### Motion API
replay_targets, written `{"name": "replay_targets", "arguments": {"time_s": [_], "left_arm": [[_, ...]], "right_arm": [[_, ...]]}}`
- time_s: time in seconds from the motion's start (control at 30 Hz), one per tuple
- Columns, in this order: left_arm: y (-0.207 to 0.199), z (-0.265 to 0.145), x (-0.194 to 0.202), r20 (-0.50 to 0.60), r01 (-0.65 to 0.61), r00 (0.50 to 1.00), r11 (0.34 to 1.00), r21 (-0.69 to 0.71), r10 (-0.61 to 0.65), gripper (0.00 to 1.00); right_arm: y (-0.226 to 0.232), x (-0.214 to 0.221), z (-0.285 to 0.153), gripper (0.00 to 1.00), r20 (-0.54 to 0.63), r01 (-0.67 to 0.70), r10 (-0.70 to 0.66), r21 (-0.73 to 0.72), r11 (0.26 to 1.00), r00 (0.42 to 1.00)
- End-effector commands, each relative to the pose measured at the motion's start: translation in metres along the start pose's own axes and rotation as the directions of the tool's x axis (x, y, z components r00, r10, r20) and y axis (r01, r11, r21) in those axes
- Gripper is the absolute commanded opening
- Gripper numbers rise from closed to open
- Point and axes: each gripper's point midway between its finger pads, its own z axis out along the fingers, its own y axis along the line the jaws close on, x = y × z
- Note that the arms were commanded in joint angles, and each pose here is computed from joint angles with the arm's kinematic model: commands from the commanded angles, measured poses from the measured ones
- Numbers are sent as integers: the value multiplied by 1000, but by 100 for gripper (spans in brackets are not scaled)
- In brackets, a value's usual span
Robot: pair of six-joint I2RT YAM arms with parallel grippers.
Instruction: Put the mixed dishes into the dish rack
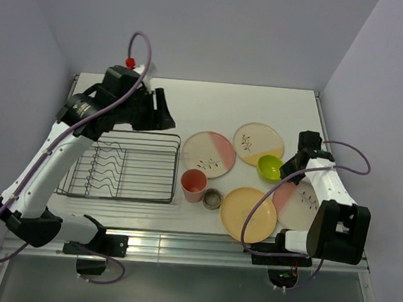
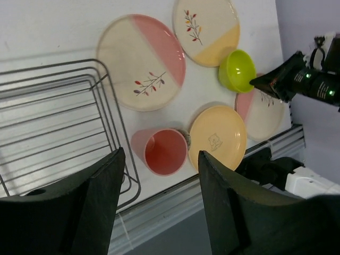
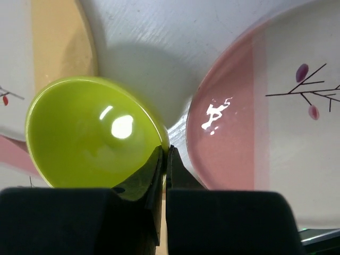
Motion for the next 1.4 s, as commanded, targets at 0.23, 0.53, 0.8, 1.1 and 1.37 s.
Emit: {"name": "replay_targets", "arguments": {"time_s": [0.23,0.53,0.8,1.1,1.37], "left_arm": [[-90,11,27,55,-456,889,890,0,455,71],[-156,-1,76,230,-738,672,663,126,704,75],[-155,-18,105,285,-816,574,509,273,768,75],[-147,-25,139,220,-814,526,411,410,821,75],[-145,-41,153,194,-777,517,362,514,834,75]], "right_arm": [[66,0,-91,0,131,201,-178,-189,961,975],[126,76,-145,0,-55,424,-499,-450,786,865],[132,121,-183,0,-155,450,-654,-608,654,741],[137,164,-227,0,-208,399,-780,-765,506,590],[141,194,-253,0,-221,341,-845,-843,417,487]]}}
